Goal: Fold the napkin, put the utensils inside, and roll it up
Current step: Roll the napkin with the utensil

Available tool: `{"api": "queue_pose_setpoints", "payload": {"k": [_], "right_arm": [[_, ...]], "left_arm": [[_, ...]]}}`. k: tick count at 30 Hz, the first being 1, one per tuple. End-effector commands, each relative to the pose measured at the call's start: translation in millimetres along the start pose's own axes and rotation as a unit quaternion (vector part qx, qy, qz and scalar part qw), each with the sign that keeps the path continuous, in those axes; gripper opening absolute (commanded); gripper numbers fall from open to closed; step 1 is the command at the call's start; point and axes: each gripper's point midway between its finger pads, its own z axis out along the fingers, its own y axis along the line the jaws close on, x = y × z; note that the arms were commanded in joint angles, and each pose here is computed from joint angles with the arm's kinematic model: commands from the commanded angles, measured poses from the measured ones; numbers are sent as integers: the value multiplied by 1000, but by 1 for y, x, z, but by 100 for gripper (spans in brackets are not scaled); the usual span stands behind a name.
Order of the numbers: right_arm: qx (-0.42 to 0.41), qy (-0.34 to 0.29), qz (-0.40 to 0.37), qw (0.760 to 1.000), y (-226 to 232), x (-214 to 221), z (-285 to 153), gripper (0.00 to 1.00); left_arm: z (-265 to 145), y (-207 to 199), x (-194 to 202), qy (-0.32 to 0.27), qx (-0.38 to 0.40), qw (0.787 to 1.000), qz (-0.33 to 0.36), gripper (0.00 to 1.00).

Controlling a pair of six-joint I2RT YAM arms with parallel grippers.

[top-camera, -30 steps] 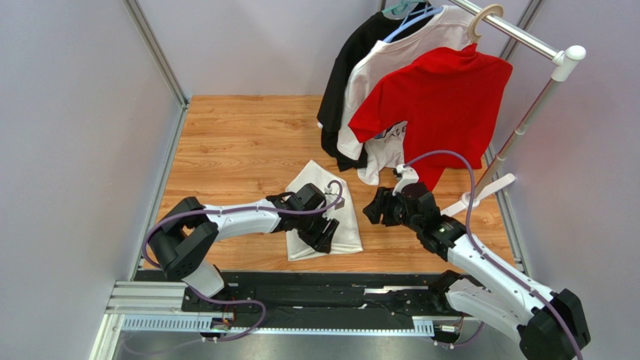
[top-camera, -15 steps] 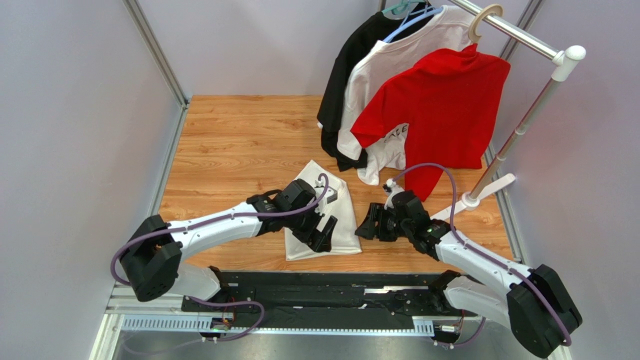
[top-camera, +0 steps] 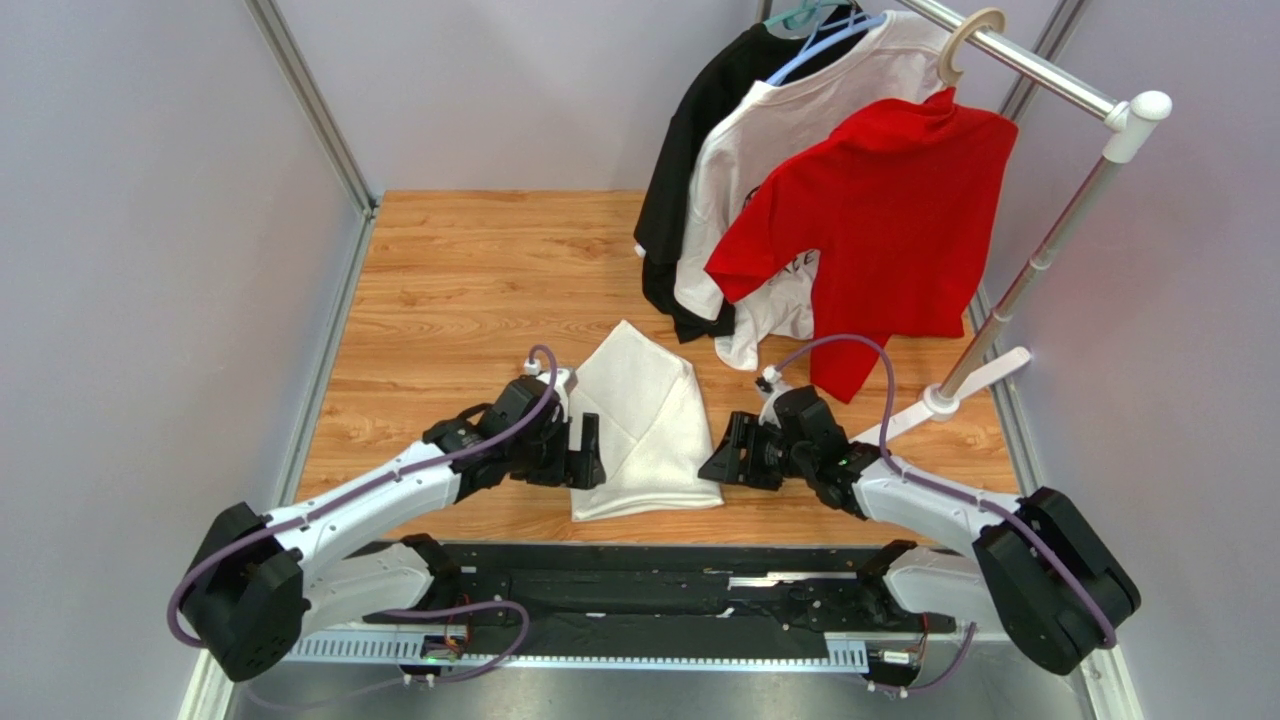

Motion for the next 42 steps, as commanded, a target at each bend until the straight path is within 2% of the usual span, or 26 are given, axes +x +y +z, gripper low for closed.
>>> {"api": "queue_pose_setpoints", "payload": {"k": [1,9,13,18,24,31,35,39,42], "right_arm": [[-29,-13,-5,999,14,-11,7,58],[-22,0,1,1000,12,-5,14,58],[-19,9,6,1000,11,2,20,57],[-3,0,10,1000,6,0,23,55],[29,-11,18,999,-4,-3,23,45],[63,-4,31,998,-14,-2,24,26],[75,-4,34,997,-15,-5,24,21],[93,10,39,995,-21,-1,25,14],[99,16,41,994,-23,1,25,13]], "left_arm": [[-1,2,6,-3,3,998,-67,96],[8,7,30,19,10,992,-127,99],[13,2,33,17,32,989,-143,96],[20,2,39,25,36,988,-147,87],[20,2,41,32,33,988,-147,82],[15,13,50,39,5,986,-164,81],[16,17,58,46,0,984,-174,81],[15,9,55,36,27,981,-188,80],[10,3,50,23,45,979,-198,80]]}}
